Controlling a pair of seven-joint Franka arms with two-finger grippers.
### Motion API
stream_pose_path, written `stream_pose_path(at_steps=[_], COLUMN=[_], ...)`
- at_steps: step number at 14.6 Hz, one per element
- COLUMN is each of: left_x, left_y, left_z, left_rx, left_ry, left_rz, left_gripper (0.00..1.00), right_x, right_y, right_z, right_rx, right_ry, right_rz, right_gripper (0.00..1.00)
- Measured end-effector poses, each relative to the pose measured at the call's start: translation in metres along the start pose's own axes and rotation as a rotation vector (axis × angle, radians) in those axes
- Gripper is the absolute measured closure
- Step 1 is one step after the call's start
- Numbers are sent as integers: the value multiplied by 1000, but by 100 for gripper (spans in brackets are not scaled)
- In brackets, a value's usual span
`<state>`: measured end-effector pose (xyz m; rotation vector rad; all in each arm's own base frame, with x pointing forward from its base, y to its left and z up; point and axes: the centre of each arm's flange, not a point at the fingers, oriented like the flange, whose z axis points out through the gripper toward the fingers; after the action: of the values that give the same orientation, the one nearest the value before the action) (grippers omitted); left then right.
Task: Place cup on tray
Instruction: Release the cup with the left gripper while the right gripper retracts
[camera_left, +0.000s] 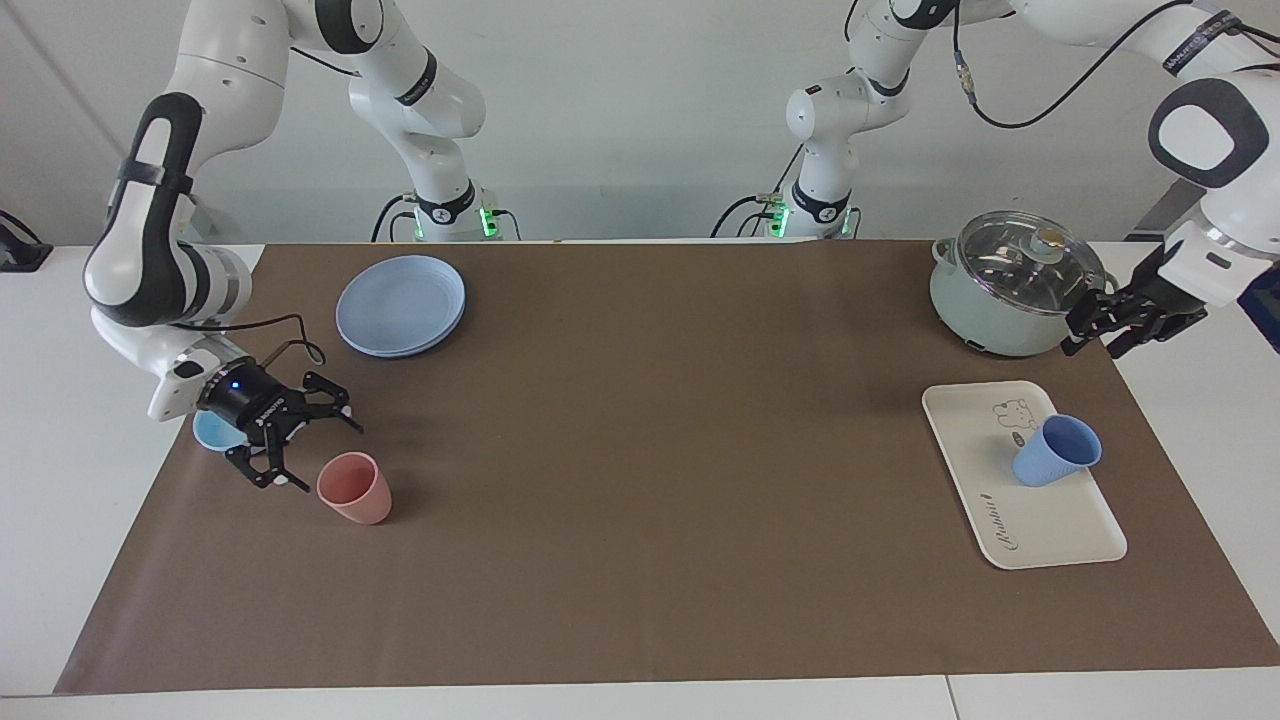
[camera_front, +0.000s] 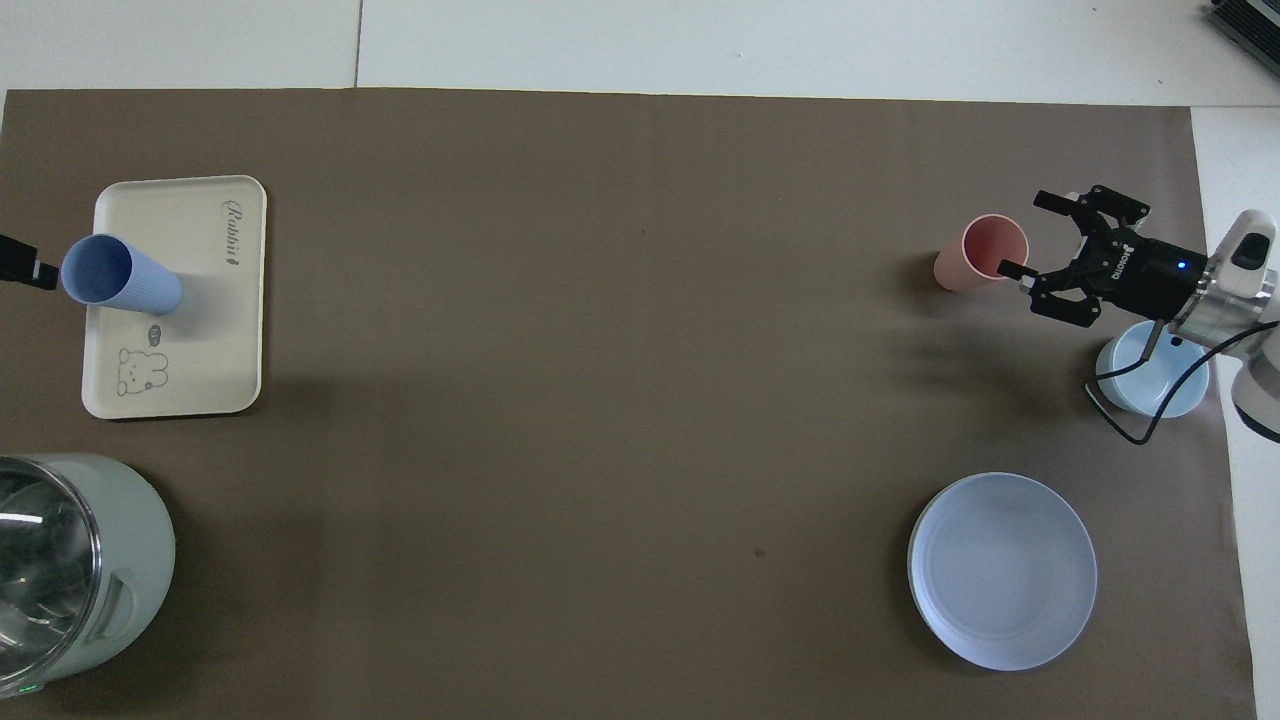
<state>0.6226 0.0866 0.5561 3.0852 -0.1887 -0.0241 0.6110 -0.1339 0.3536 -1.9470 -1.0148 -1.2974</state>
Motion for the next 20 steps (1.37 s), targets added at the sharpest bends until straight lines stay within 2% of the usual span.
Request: stream_pose_path(at_steps=[3, 6, 8, 11, 13, 14, 16, 18, 20], left_x=[-3, -20, -31, -44, -46, -46, -46, -46, -45], left_y=[76, 116, 122, 121, 121, 121, 121, 124, 130], left_z=[-24, -47, -62, -77, -76, -74, -74, -74, -74], left_rx=[63, 101, 107, 110, 110, 110, 110, 111, 112], left_ry=[-30, -46, -45, -33, -37, -40, -41, -35, -28], left_rz=[25, 48, 52, 46, 45, 44, 42, 20, 3], left_gripper=[32, 32, 32, 28, 10, 1, 0, 0, 0], right_x=[66, 124, 159, 196, 209, 214, 223, 237, 256], right_y=[-12, -23, -35, -65, -83, -91, -112, -136, -155], right_z=[-28, -54, -53, -20, 0, 6, 17, 17, 1], right_rx=[20, -18, -91, -225, -354, -425, -555, -670, -716], right_ry=[-122, -289, -454, -712, -842, -884, -957, -976, -990], right_rz=[64, 113, 148, 220, 293, 346, 490, 668, 790], right_gripper=[0, 0, 0, 0, 0, 0, 0, 0, 0])
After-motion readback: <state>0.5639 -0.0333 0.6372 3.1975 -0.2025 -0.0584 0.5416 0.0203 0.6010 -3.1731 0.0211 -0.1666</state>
